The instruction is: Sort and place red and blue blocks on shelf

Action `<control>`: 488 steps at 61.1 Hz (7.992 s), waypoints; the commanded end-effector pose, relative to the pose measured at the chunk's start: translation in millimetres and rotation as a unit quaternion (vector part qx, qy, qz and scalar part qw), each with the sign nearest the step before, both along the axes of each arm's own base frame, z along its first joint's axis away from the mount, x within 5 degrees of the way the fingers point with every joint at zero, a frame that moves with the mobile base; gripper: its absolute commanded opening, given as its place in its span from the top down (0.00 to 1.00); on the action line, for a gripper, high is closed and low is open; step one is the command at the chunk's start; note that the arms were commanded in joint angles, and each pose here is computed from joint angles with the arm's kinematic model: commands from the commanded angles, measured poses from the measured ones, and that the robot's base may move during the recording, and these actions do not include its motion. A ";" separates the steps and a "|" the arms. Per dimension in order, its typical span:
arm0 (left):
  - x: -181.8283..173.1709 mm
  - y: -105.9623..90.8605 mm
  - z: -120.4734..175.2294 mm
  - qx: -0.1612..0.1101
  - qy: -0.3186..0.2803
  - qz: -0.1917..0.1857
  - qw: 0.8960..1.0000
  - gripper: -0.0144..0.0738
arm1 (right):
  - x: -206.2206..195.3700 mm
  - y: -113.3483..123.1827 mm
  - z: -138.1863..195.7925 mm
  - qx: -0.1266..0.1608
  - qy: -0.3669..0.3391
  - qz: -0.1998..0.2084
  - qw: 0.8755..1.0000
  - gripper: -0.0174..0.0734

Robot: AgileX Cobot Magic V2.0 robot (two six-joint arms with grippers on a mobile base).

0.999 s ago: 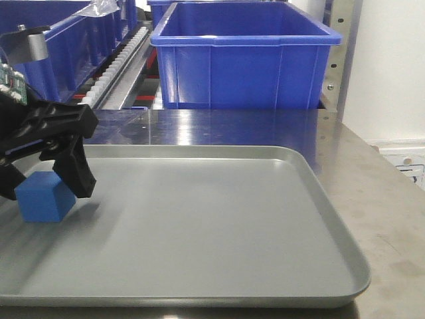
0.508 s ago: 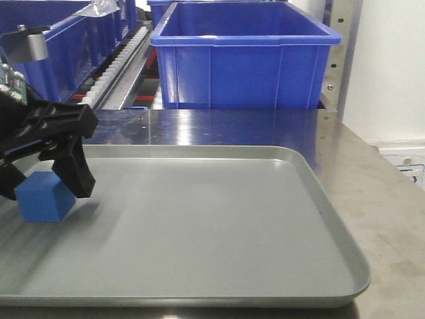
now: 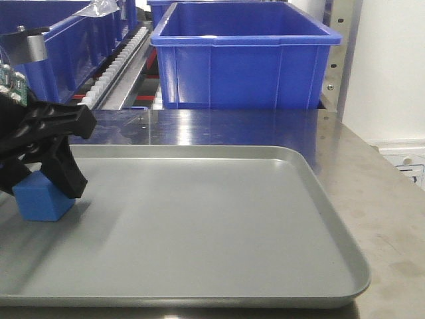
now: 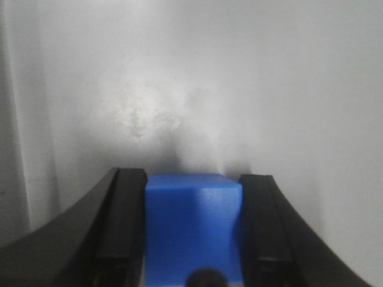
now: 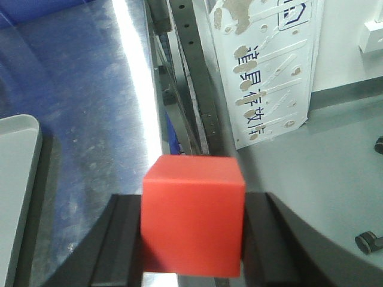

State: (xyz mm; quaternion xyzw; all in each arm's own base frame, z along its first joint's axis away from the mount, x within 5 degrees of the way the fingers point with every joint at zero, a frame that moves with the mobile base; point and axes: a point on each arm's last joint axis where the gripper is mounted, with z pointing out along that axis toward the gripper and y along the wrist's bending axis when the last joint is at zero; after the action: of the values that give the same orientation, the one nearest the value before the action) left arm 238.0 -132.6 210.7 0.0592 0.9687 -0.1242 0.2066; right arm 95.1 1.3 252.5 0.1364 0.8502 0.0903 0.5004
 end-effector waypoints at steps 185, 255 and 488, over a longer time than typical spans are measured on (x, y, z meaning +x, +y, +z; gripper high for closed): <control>-145.2 129.5 62.7 0.004 -0.401 0.155 0.903 0.70 | 4.0 -1.2 15.0 -0.006 -0.052 -0.004 0.999 0.73; -145.2 129.5 62.7 0.004 -0.401 0.155 0.903 0.70 | 4.0 -1.2 15.0 -0.006 -0.052 -0.004 0.999 0.73; -145.2 129.5 62.7 0.004 -0.401 0.155 0.903 0.70 | 4.0 -1.2 15.0 -0.006 -0.052 -0.004 0.999 0.73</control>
State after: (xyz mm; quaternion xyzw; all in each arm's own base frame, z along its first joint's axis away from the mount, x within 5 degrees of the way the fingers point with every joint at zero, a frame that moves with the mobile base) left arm 89.6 -2.1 258.1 -0.0485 0.8290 -0.0435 0.5554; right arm 95.1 1.3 252.5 0.1364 0.8502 0.0903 0.5004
